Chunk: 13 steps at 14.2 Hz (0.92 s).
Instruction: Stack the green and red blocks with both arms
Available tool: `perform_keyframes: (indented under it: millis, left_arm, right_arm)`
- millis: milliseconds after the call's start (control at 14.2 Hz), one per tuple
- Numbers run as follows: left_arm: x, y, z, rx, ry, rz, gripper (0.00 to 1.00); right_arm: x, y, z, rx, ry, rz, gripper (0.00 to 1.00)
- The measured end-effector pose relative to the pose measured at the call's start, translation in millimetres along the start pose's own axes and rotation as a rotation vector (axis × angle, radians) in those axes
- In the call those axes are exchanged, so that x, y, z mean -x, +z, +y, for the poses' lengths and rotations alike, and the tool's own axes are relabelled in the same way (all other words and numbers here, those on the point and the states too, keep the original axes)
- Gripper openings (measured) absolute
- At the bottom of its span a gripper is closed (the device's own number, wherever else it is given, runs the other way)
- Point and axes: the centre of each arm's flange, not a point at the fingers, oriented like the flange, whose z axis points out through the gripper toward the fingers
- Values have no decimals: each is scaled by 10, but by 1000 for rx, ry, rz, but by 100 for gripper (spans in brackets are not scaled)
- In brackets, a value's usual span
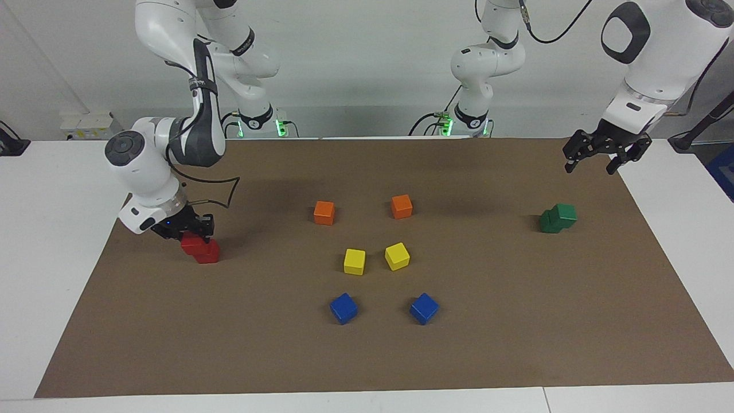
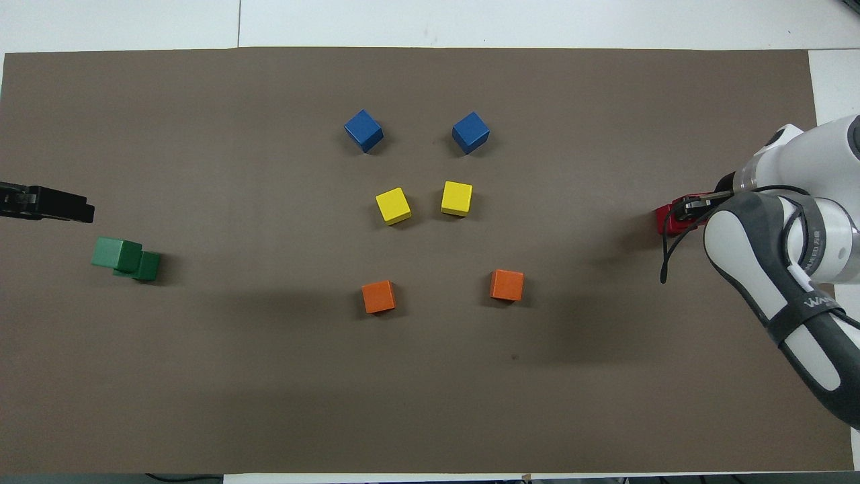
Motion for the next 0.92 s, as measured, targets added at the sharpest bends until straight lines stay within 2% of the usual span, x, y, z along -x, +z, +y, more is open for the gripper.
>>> perform_keyframes:
  millis: [282,916]
  left_arm:
    - [27,-118,110,4,-61,-14,100]
    - [43,-237,152,6,-58,-26,100]
  right_arm:
    - [13,39,-10,0,-1,0,55]
    - [20,62,-17,0,-2,2,55]
